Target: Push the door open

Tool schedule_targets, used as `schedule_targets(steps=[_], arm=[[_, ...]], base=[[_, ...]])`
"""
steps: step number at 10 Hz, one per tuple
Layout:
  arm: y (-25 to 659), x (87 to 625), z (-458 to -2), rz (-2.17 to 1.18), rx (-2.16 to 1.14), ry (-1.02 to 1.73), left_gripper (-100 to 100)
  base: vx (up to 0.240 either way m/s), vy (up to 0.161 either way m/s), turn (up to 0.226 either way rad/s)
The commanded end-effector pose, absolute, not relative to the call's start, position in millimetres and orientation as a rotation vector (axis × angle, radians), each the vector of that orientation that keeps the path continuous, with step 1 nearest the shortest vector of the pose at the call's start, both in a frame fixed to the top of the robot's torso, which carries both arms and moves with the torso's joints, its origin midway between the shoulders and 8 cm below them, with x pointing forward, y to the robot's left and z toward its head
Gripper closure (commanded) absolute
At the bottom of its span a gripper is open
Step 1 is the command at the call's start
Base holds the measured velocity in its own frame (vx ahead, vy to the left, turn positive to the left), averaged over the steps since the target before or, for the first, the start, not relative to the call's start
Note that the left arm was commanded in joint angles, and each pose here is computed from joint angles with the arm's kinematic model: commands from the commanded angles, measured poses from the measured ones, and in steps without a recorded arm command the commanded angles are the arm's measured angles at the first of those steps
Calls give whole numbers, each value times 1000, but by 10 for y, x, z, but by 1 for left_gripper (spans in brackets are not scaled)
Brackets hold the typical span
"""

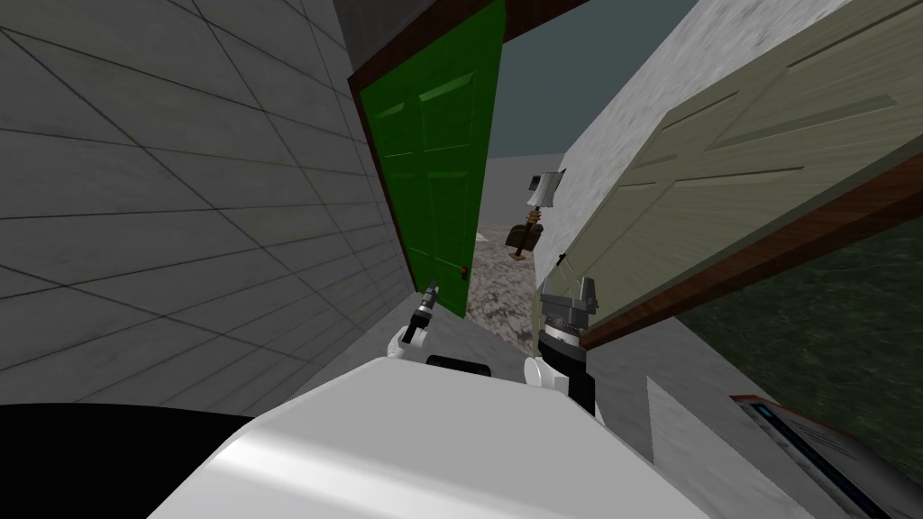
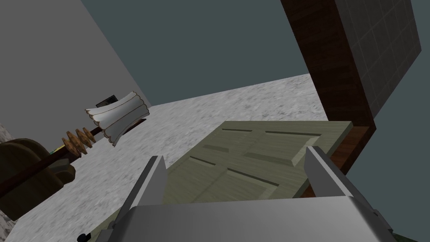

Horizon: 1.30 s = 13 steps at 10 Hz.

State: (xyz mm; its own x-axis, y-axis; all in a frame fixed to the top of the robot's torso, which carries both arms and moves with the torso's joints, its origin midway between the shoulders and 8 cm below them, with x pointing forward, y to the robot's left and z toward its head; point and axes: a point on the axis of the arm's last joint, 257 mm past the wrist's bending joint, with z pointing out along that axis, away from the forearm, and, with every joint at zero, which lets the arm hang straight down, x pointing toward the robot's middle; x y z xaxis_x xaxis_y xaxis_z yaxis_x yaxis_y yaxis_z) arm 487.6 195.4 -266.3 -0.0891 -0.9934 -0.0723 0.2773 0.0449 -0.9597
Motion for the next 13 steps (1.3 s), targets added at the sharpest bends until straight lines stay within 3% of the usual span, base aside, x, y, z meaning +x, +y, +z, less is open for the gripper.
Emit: schedule_targets(steps=[1, 13], arm=[[1938, 4891, -2730, -1356, -919, 1109, -100], [1569, 4944, -3441, -1375, -1017, 1260, -100]], base=[[38, 16, -34], [60, 28, -67]])
